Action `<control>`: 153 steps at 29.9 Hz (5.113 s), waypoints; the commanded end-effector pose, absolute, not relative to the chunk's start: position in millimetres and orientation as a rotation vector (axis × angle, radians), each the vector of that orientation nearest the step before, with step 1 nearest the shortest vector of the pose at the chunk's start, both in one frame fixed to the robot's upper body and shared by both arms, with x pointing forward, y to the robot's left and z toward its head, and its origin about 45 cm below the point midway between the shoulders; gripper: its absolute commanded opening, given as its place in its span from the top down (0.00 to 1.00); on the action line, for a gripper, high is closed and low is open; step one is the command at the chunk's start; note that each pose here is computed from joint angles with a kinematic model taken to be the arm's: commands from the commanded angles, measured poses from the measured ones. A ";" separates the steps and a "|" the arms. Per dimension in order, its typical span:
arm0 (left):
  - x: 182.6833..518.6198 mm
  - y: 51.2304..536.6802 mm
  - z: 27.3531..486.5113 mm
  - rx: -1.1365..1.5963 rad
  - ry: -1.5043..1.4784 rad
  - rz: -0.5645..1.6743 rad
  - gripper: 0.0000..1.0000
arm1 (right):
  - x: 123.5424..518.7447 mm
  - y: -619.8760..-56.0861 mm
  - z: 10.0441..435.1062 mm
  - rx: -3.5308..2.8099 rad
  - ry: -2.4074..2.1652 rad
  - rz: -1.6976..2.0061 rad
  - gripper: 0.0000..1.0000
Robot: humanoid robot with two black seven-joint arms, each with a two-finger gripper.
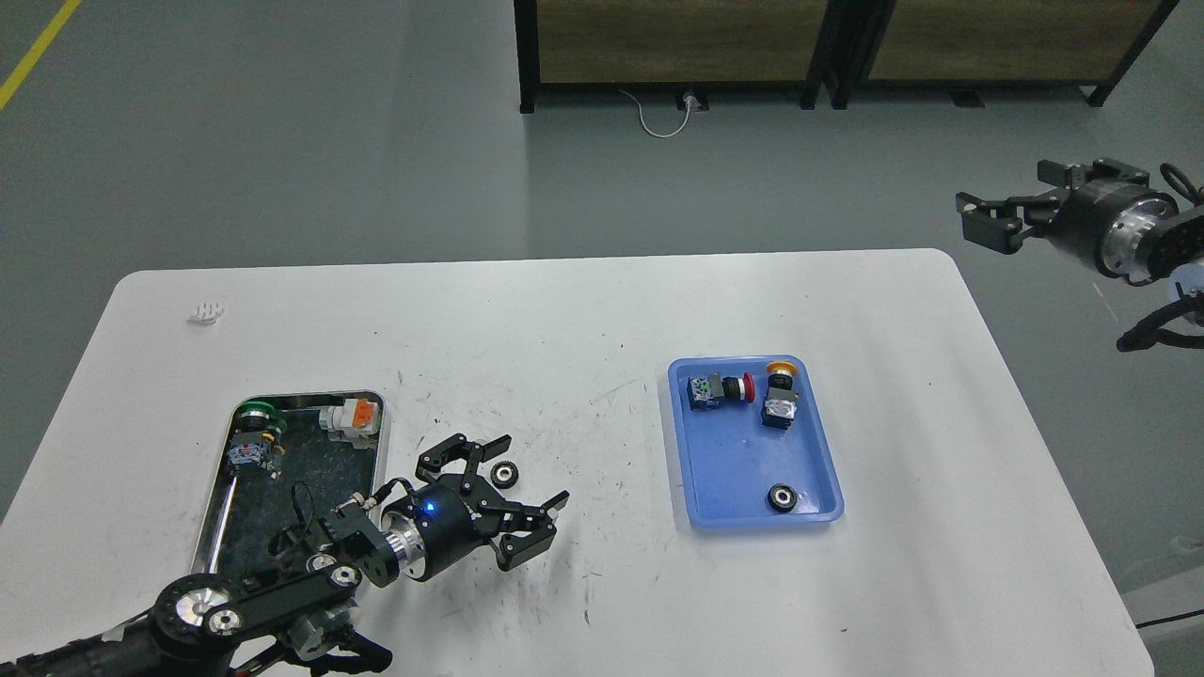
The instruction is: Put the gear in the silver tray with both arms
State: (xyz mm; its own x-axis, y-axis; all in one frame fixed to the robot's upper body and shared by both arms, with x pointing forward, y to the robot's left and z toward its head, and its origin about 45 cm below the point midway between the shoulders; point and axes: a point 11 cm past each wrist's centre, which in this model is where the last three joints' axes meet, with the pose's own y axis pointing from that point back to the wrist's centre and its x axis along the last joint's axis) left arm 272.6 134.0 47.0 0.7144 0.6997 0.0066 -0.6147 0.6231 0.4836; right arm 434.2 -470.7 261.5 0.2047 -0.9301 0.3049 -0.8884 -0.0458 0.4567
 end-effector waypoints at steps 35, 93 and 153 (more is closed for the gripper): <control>287.8 147.7 17.7 0.567 0.159 0.903 0.03 | 426.5 -481.0 264.7 1.916 -1.689 -0.084 0.01; 291.6 307.5 107.2 0.597 0.213 0.934 0.79 | 433.1 -464.0 251.0 1.952 -1.687 -0.117 0.01; 302.9 448.9 146.9 0.578 0.237 1.392 0.02 | 328.1 -316.5 126.0 2.027 -0.949 -0.482 0.01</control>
